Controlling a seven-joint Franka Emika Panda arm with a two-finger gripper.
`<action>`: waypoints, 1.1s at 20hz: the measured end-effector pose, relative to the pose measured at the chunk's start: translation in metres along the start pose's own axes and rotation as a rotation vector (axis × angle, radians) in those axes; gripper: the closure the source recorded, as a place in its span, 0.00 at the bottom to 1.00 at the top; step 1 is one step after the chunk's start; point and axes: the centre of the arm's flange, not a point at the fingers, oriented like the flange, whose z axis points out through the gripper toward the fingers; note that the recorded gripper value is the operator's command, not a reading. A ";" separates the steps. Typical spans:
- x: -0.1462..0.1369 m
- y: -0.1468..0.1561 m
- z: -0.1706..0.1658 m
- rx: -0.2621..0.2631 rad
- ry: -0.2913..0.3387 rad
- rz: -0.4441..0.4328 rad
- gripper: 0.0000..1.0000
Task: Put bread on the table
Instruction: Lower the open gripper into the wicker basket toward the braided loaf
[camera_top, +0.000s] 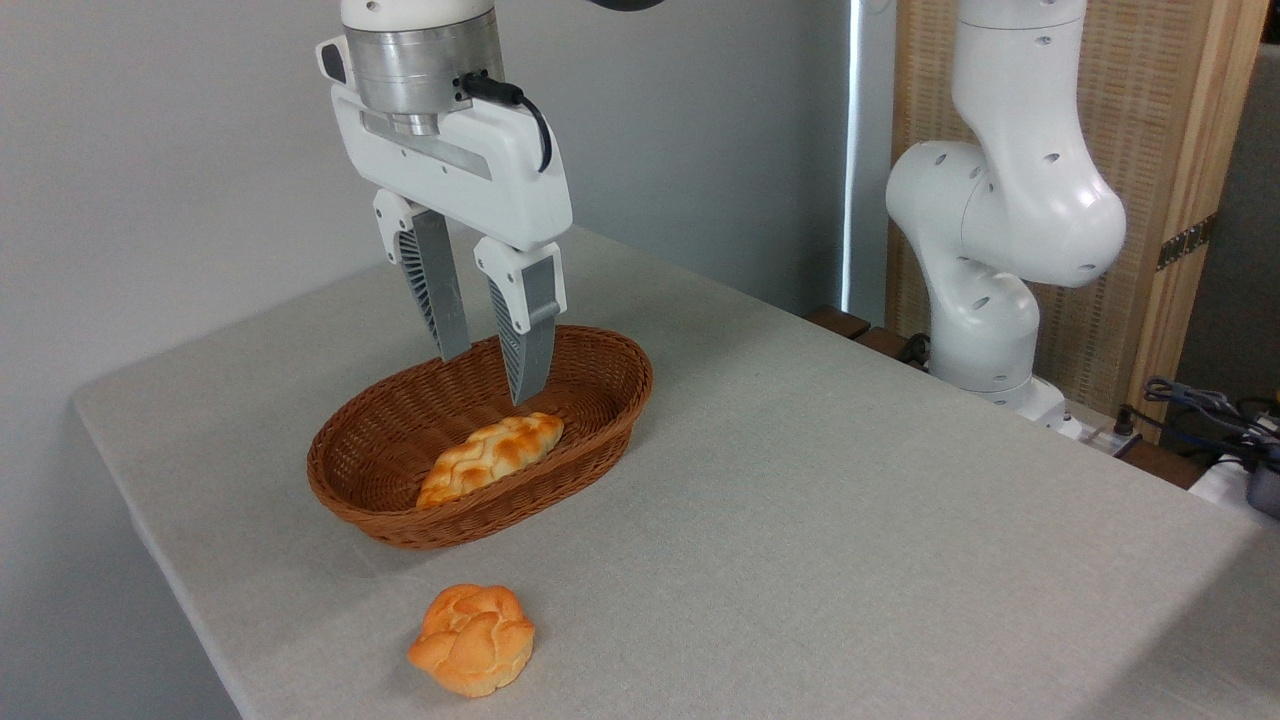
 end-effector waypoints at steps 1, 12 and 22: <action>0.000 0.000 0.000 0.000 0.000 -0.001 0.00; -0.001 0.001 0.002 -0.011 -0.012 0.000 0.00; 0.040 0.081 0.049 -0.061 0.100 0.109 0.00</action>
